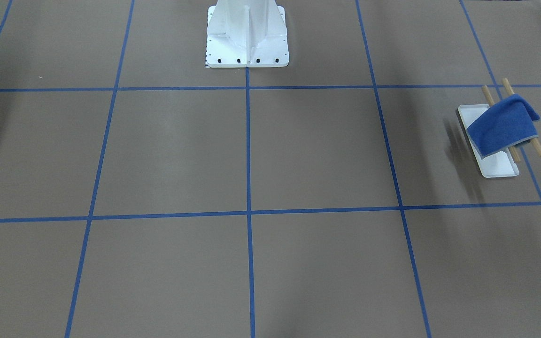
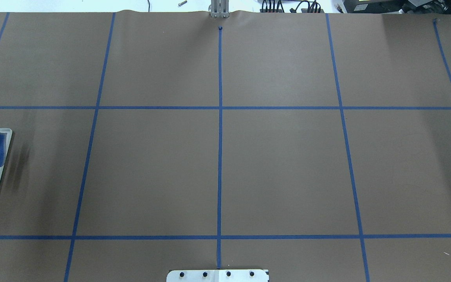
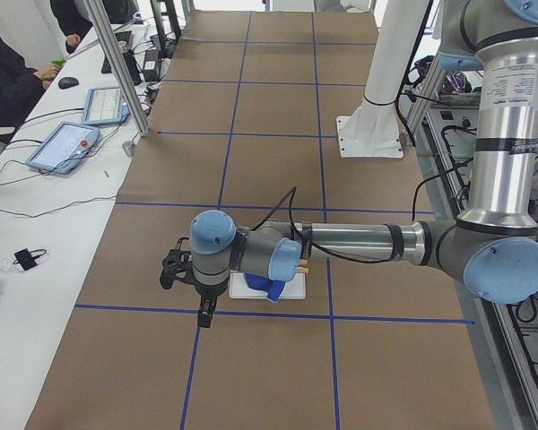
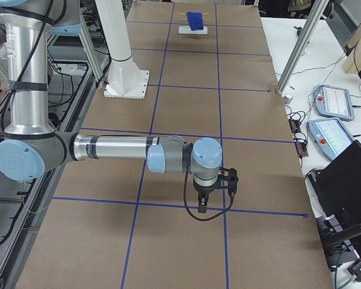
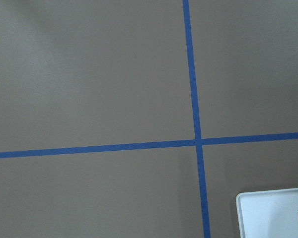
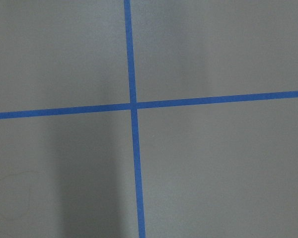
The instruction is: Hang towel on rack
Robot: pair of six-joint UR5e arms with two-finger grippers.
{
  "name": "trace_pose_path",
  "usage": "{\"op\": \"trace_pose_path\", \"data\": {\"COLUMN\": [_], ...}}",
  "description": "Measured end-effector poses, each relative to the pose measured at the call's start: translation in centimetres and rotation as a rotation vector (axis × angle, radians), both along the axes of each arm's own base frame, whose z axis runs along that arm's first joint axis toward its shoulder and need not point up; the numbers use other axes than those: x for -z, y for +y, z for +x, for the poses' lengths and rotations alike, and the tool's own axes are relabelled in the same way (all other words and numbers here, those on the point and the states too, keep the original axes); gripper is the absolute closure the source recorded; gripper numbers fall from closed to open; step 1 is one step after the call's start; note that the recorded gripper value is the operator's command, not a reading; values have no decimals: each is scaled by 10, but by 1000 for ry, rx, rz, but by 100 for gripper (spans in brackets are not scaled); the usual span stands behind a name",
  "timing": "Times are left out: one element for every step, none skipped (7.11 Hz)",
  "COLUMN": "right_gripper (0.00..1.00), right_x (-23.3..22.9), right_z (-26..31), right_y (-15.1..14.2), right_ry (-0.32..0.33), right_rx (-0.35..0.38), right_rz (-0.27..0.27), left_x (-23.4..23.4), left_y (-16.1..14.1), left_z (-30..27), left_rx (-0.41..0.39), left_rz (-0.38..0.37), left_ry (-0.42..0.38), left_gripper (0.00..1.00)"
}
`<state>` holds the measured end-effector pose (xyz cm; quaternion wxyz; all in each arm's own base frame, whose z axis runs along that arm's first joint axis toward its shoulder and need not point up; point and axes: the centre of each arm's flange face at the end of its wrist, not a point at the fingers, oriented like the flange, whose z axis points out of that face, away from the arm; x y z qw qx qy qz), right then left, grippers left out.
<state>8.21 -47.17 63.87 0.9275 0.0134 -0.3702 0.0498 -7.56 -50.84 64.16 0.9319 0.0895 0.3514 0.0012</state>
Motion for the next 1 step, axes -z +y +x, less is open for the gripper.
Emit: {"op": "trace_pose_path", "data": {"right_gripper": [0], "right_x": [0], "right_z": [0], "right_y": [0], "right_ry": [0], "right_rx": [1], "right_rz": [0], "left_x": [0], "left_y": [0], "left_z": [0], "left_rx": [0], "left_rz": [-1], "left_ry": [0], "left_gripper": [1]}}
